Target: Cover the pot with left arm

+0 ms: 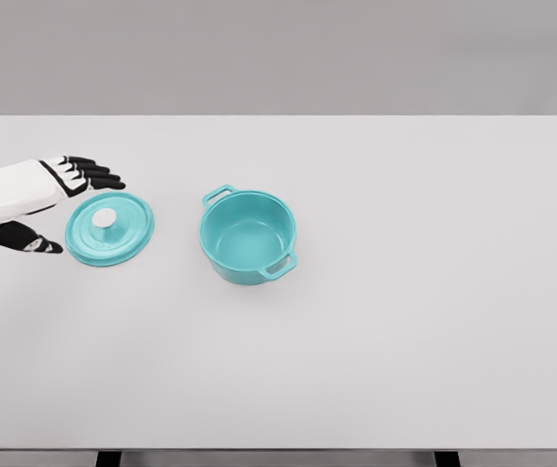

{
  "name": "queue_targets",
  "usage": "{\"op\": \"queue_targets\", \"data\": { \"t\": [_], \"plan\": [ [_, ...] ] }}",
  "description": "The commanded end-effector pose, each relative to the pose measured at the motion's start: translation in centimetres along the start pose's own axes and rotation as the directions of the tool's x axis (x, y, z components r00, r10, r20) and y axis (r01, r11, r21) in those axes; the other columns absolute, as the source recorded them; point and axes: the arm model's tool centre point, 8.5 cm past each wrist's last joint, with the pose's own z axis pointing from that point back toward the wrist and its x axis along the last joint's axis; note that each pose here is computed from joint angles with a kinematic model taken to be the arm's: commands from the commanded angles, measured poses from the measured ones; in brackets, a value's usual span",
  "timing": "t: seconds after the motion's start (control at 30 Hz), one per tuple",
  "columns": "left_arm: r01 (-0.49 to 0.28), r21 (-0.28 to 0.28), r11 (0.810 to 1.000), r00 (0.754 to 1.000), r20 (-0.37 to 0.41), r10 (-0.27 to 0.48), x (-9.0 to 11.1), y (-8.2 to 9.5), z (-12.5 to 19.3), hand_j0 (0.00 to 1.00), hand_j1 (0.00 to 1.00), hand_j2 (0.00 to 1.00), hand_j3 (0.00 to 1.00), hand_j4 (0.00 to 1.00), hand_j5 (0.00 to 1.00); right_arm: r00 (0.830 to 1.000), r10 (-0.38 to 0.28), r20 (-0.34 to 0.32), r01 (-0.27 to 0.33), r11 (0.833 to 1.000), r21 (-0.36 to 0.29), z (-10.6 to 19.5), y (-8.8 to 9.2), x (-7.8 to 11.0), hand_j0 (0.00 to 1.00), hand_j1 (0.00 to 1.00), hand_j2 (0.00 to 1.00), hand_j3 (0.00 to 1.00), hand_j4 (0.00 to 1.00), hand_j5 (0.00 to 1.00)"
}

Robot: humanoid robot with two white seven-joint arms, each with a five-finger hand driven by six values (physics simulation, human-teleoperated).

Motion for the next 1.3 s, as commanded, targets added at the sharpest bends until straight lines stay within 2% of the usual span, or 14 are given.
{"op": "queue_targets", "data": {
  "t": [0.0,0.07,0.1,0.17,0.23,0.3,0.33,0.4,0.6,0.67,0.8,1.1,1.17,1.27],
  "plan": [
    [-0.004,-0.001,1.0,1.0,0.002,0.004,0.1,-0.1,-0.1,1.0,1.0,1.0,1.0,1.0,1.0,1.0,-0.003,-0.003,0.003,1.0,0.0,0.0,0.0,-0.1,1.0,1.0,1.0,1.0,1.0,1.0],
    [-0.009,0.002,1.0,1.0,0.015,0.009,0.1,-0.3,-0.9,1.0,1.0,1.0,1.0,1.0,1.0,1.0,-0.006,-0.012,0.006,1.0,0.002,0.1,0.2,-0.7,1.0,1.0,1.0,1.0,1.0,1.0],
    [0.009,0.016,1.0,1.0,0.008,-0.009,-0.2,0.6,-1.0,1.0,1.0,1.0,1.0,1.0,1.0,1.0,-0.007,-0.01,0.007,1.0,0.002,0.1,0.1,-0.6,1.0,1.0,1.0,1.0,1.0,1.0],
    [-0.001,0.029,1.0,1.0,-0.005,0.001,-1.0,0.8,-1.5,1.0,1.0,1.0,1.0,1.0,1.0,1.0,-0.007,-0.01,0.007,1.0,0.002,0.1,0.1,-0.6,1.0,1.0,1.0,1.0,1.0,1.0],
    [-0.035,-0.009,0.999,0.999,0.002,0.035,-1.7,-0.6,-3.3,1.0,1.0,1.0,1.0,1.0,1.0,1.0,-0.007,-0.01,0.007,1.0,0.002,0.1,0.1,-0.6,1.0,1.0,1.0,1.0,1.0,1.0],
    [-0.084,-0.034,0.996,0.995,-0.053,0.082,-4.3,-1.9,-4.6,1.0,1.0,1.0,1.0,1.0,1.0,1.0,-0.007,-0.01,0.007,1.0,0.002,0.1,0.1,-0.6,1.0,1.0,1.0,1.0,1.0,1.0],
    [-0.095,-0.07,0.993,0.995,-0.049,0.091,-4.4,-3.1,-5.9,1.0,1.0,1.0,1.0,1.0,1.0,1.0,-0.007,-0.01,0.007,1.0,0.002,0.1,0.1,-0.6,1.0,1.0,1.0,1.0,1.0,1.0],
    [-0.1,-0.069,0.993,0.994,-0.052,0.097,-4.7,-3.1,-6.6,1.0,1.0,1.0,1.0,1.0,1.0,1.0,-0.007,-0.012,0.007,1.0,0.002,0.1,0.2,-0.7,1.0,1.0,1.0,1.0,1.0,1.0],
    [-0.114,-0.093,0.989,0.992,-0.064,0.108,-5.2,-2.9,-6.0,1.0,1.0,1.0,1.0,1.0,1.0,1.0,-0.007,-0.01,0.007,1.0,0.002,0.1,0.1,-0.6,1.0,1.0,1.0,1.0,1.0,1.0],
    [-0.108,-0.094,0.99,0.99,-0.103,0.099,-6.3,-2.4,-5.5,1.0,1.0,1.0,1.0,1.0,1.0,1.0,-0.007,-0.012,0.007,1.0,0.002,0.1,0.2,-0.7,1.0,1.0,1.0,1.0,1.0,1.0],
    [-0.116,-0.115,0.987,0.983,-0.156,0.097,-7.7,-3.2,-5.0,1.0,1.0,1.0,1.0,1.0,1.0,1.0,-0.007,-0.01,0.007,1.0,0.002,0.1,0.1,-0.6,1.0,1.0,1.0,1.0,1.0,1.0],
    [-0.113,-0.15,0.982,0.985,-0.148,0.091,-7.5,-4.3,-6.7,1.0,1.0,1.0,1.0,1.0,1.0,1.0,-0.007,-0.01,0.007,1.0,0.002,0.1,0.1,-0.6,1.0,1.0,1.0,1.0,1.0,1.0],
    [-0.114,-0.18,0.977,0.984,-0.158,0.086,-7.8,-4.5,-6.6,1.0,1.0,1.0,1.0,1.0,1.0,1.0,-0.007,-0.01,0.007,1.0,0.002,0.1,0.1,-0.6,1.0,1.0,1.0,1.0,1.0,1.0],
    [-0.128,-0.175,0.976,0.981,-0.169,0.098,-8.2,-4.6,-6.9,0.96,0.96,0.96,0.96,0.96,0.96,1.0,-0.007,-0.01,0.007,1.0,0.002,0.1,0.1,-0.6,1.0,1.0,1.0,1.0,1.0,1.0]
  ]
}}
